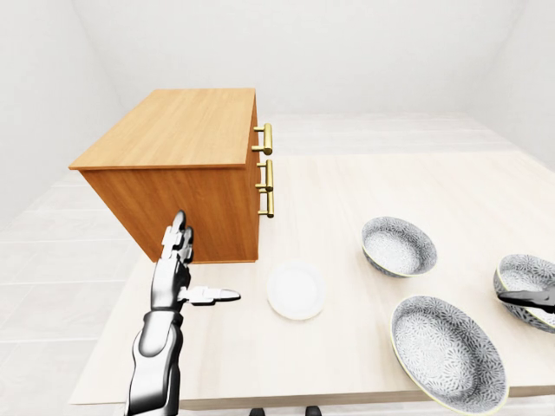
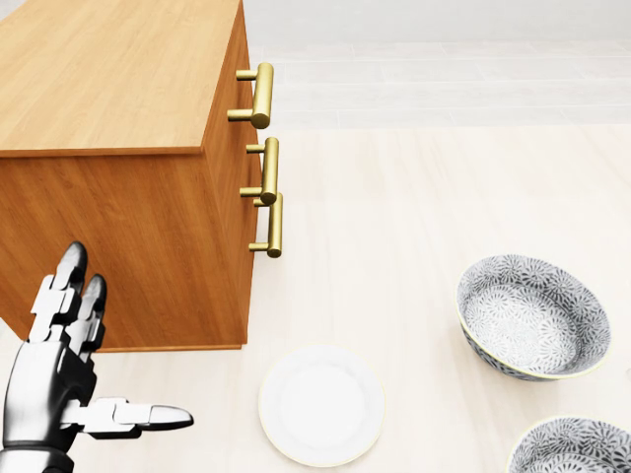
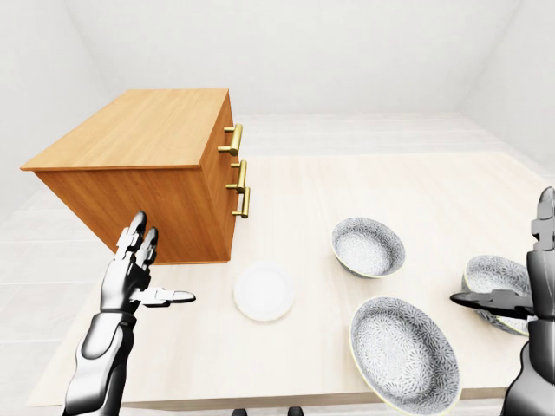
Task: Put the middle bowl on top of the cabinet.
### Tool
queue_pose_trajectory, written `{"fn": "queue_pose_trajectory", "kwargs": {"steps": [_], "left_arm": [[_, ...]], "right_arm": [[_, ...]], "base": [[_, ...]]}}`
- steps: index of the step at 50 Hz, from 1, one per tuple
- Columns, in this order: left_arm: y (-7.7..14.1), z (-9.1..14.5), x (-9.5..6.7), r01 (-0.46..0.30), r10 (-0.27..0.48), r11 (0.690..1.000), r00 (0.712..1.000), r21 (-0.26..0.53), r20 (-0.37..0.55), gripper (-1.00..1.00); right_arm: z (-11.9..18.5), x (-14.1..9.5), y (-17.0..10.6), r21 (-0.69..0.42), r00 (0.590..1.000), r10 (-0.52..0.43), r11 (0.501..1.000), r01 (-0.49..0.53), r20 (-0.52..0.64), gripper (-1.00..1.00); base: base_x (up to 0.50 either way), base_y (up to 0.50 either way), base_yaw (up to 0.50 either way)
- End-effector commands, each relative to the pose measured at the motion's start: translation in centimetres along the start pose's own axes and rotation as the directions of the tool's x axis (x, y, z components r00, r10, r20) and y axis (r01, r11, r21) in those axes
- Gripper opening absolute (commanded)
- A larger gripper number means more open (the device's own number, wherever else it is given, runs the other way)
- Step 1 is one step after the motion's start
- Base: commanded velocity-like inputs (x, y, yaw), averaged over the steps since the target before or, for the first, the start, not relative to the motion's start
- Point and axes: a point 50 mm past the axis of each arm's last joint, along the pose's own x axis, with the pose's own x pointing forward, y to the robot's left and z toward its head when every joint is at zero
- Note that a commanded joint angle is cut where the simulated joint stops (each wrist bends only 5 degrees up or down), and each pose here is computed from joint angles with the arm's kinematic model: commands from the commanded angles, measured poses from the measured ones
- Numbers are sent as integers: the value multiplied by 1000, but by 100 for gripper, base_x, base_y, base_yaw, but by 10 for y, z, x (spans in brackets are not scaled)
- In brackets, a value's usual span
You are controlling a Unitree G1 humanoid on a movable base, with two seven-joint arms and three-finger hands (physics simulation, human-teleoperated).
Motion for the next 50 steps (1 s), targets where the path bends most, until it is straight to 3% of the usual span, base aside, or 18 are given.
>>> {"fn": "queue_pose_trajectory", "kwargs": {"steps": [1, 4, 20, 24, 33, 50], "left_arm": [[0, 0, -1, 10, -10, 1000, 1000, 4, 1, 100], [1, -2, 0, 5, -5, 1000, 1000, 1, -6, 100], [1, -3, 1, 6, -6, 1000, 1000, 2, -12, 100], [-1, -7, -1, 10, -10, 1000, 1000, 9, -30, 100], [1, -3, 1, 2, -2, 1000, 1000, 16, -11, 100], [-1, 1, 2, 0, 0, 1000, 1000, 23, 3, 100]], "right_arm": [[-12, -1, -23, -213, 996, 21, 976, -40, -92, 100], [-18, 4, -25, -283, 992, -6, 959, -31, -129, 100], [-28, 2, -17, -366, 976, 41, 923, -120, -214, 100], [-41, 5, -10, -465, 967, -2, 877, -121, -255, 100], [-55, -1, 6, -550, 956, 30, 813, -193, -291, 100], [-70, 2, 16, -633, 951, -12, 748, -197, -310, 100]], "base": [[0, 0, 0], [0, 0, 0], [0, 0, 0], [0, 0, 0], [0, 0, 0], [0, 0, 0]]}}
